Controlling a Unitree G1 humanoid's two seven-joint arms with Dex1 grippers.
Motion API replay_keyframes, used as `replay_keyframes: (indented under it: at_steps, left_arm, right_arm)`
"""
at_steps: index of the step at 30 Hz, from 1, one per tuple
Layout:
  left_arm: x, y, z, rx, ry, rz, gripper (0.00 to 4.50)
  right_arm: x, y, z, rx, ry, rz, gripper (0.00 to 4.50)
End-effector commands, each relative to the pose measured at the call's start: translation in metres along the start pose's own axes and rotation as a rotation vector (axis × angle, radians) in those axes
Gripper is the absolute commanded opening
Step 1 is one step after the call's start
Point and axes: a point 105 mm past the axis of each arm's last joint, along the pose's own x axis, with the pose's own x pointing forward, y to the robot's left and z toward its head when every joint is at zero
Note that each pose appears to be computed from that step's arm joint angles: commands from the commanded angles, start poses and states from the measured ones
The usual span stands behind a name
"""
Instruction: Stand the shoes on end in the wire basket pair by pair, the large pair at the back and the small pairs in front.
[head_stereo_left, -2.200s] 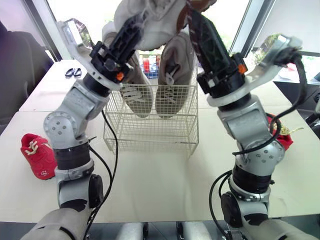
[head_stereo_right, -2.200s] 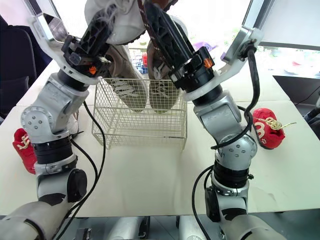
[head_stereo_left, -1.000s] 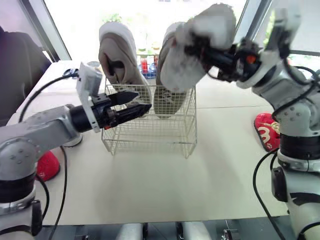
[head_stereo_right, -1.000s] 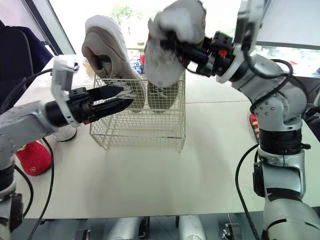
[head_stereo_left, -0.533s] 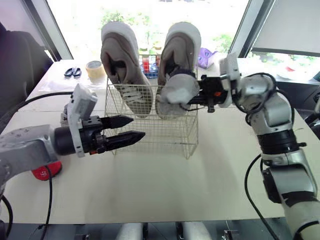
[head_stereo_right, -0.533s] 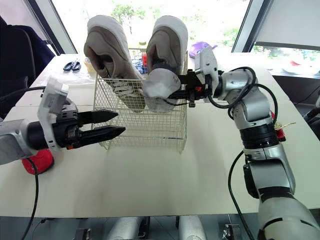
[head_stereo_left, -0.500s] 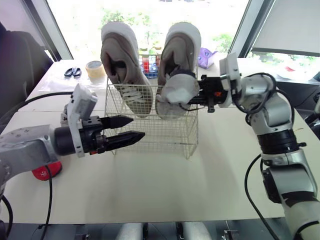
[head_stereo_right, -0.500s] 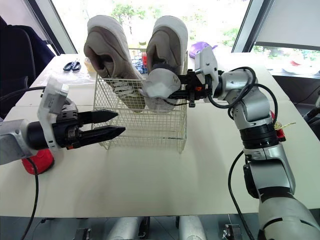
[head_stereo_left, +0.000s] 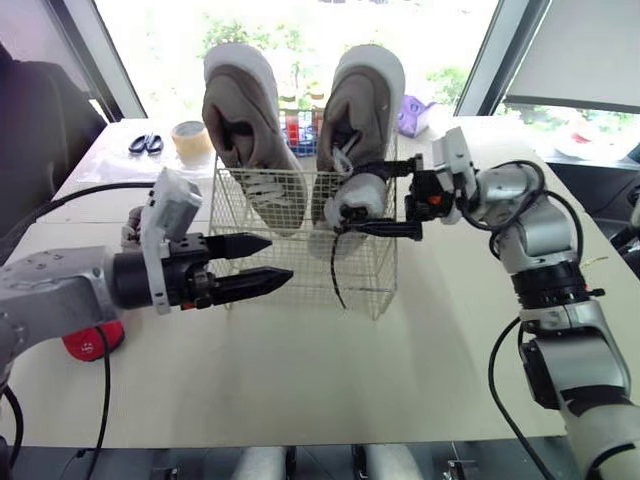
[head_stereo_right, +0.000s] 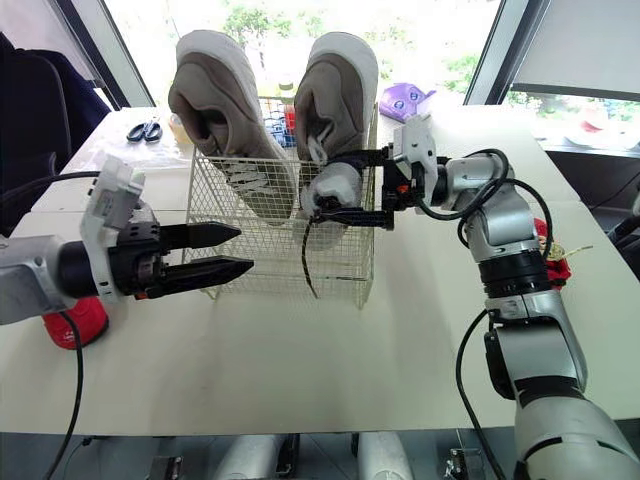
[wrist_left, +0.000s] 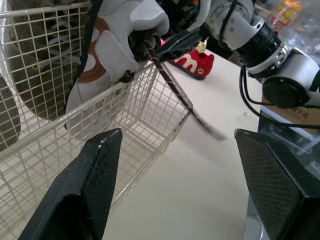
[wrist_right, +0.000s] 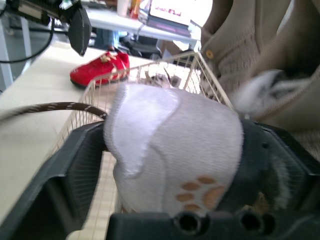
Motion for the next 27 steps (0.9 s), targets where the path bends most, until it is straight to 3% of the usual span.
replay_keyframes:
  at_steps: [1, 9, 15, 20, 22, 23, 27]
  left_arm:
    - [-0.002, 0.000, 0.004, 0.014, -0.011, -0.011, 3.69]
    - [-0.002, 0.007, -0.004, -0.011, 0.004, -0.004, 3.69]
    - [0.000, 0.012, -0.004, -0.010, -0.011, 0.003, 3.69]
    - [-0.014, 0.030, 0.012, -0.021, -0.087, 0.091, 3.69]
    - [-0.030, 0.037, 0.030, -0.079, -0.164, 0.100, 4.20]
    - [-0.041, 0.047, 0.037, -0.080, -0.189, 0.166, 4.47]
    - [-0.112, 0.113, 0.046, -0.113, -0.266, 0.619, 4.47]
  right_arm:
    - [-0.010, 0.001, 0.024, -0.068, -0.006, -0.009, 4.48]
    - [-0.019, 0.006, 0.057, -0.120, -0.026, -0.040, 4.48]
    - [-0.020, 0.000, 0.063, -0.137, -0.033, -0.087, 4.48]
    - [-0.033, -0.001, 0.093, -0.094, -0.104, -0.095, 4.48]
    - [-0.036, 0.006, 0.112, -0.066, -0.130, -0.070, 4.50]
    - [-0.037, 0.012, 0.121, -0.039, -0.134, -0.042, 4.50]
    - [-0.034, 0.042, 0.125, 0.043, -0.038, 0.066, 4.50]
